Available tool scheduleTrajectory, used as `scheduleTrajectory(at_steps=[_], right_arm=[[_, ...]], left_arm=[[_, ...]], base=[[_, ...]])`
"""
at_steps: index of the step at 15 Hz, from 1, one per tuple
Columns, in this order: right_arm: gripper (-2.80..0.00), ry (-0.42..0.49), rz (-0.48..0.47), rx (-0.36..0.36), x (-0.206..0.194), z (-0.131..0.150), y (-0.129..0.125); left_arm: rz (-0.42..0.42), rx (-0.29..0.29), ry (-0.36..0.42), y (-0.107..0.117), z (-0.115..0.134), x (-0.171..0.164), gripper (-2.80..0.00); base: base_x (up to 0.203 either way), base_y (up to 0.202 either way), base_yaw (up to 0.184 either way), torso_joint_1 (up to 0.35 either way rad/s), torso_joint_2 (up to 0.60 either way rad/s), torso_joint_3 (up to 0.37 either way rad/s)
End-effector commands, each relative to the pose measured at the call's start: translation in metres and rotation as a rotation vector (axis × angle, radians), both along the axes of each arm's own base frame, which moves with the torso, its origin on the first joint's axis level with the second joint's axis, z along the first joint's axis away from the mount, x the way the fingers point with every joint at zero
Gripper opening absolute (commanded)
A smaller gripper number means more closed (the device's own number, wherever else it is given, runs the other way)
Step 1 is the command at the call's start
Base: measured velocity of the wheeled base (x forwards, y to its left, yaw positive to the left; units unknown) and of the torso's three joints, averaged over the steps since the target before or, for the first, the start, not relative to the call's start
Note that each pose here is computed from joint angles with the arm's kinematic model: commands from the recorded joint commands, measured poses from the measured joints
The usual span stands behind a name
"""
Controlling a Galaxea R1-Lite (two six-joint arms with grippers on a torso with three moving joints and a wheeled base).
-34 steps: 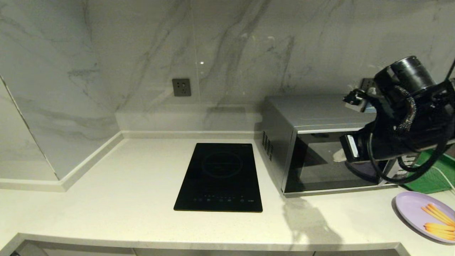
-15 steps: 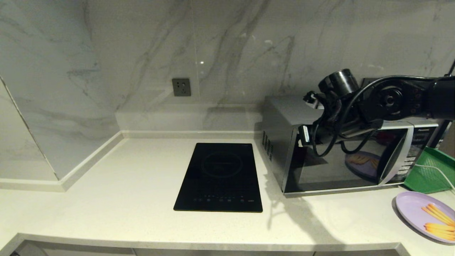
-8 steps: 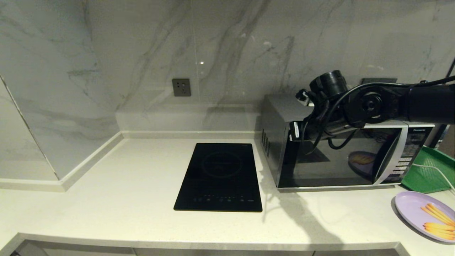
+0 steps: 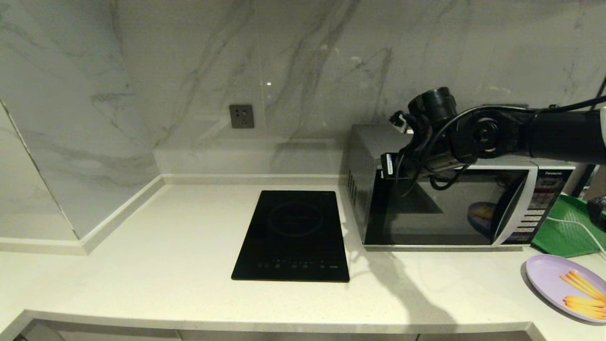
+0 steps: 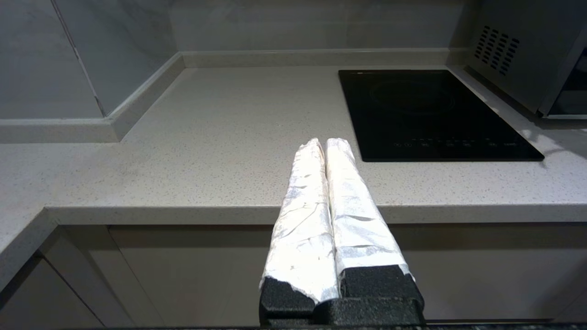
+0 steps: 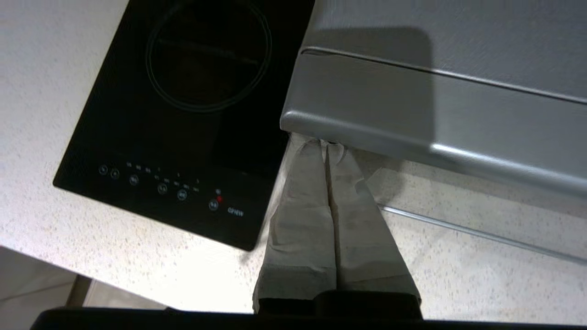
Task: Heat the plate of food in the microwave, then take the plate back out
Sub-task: Close the microwave oven
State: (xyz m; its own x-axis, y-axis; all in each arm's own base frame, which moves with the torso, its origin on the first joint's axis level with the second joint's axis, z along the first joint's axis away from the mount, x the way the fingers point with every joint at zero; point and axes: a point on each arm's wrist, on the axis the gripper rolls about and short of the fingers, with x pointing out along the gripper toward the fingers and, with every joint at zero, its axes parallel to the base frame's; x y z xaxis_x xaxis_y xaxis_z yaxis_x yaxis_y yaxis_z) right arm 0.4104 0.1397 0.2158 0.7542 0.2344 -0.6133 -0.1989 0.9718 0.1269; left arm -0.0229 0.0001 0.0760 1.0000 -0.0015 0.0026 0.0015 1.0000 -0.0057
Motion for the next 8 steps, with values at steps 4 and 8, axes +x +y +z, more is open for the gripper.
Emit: scheduleTrajectory(at_steps=[4, 8], right_arm=[[-2.80, -0.027, 0.008, 0.026, -0.023, 0.025, -0.004], [-2.80, -0.084, 0.028, 0.047, -0.106, 0.084, -0.027]], left_arm=[[0.000, 0.000, -0.001, 0.000, 0.000, 0.000, -2.80], [0.000, 0.000, -0.001, 0.000, 0.000, 0.000, -2.80]], base=[[0.000, 0.000, 0.000, 0.000, 0.00, 0.000], [0.000, 0.000, 0.000, 0.000, 0.00, 0.000]])
